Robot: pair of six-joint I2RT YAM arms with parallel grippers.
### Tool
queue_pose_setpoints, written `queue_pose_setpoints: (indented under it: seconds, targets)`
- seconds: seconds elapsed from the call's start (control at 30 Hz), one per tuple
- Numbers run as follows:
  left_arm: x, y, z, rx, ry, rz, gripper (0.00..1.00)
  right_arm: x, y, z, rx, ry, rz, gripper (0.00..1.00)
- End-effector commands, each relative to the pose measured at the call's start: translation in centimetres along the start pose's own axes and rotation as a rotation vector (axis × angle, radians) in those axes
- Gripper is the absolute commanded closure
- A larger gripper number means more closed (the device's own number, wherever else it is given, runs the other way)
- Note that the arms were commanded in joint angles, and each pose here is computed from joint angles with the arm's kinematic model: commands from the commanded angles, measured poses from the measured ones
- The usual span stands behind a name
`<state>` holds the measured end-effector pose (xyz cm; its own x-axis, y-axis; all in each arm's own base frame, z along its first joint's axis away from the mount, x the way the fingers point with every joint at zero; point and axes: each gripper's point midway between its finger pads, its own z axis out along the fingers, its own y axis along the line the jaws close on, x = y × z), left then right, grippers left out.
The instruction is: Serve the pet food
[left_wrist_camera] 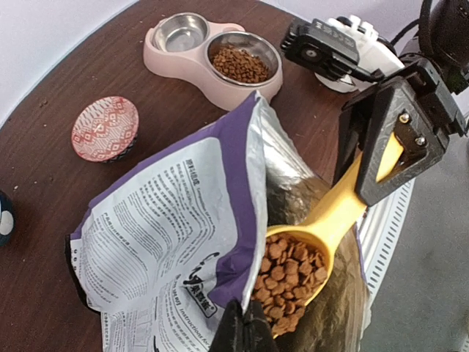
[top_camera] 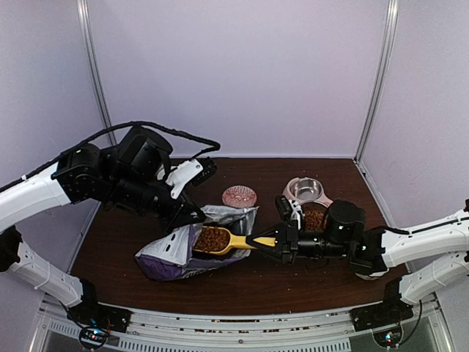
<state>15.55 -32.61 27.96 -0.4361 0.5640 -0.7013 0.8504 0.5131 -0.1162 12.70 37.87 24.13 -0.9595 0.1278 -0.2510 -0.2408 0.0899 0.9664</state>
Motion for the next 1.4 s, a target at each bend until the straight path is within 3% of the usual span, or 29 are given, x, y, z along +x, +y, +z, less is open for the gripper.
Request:
queue_pose_setpoints:
  seconds: [0.0, 0.43, 1.37]
  targets:
    - [-3.2, 1.4, -2.2, -0.085, -0.172, -0.02, 1.0, -1.6, 3.3, -1.6, -0.125, -0.076, -0.004, 0.87]
    - [-4.8, 2.9, -3.5, -0.166, -0.26, -0.063, 1.0, -2.8, 3.8, -3.6, -0.1, -0.119, -0.029, 0.87]
    - [-6.5, 4.0, -3.2, -0.219, -0.31, -0.092, 1.0, -3.0, 6.2, -3.8, -0.116, -0.097, -0.059, 0.87]
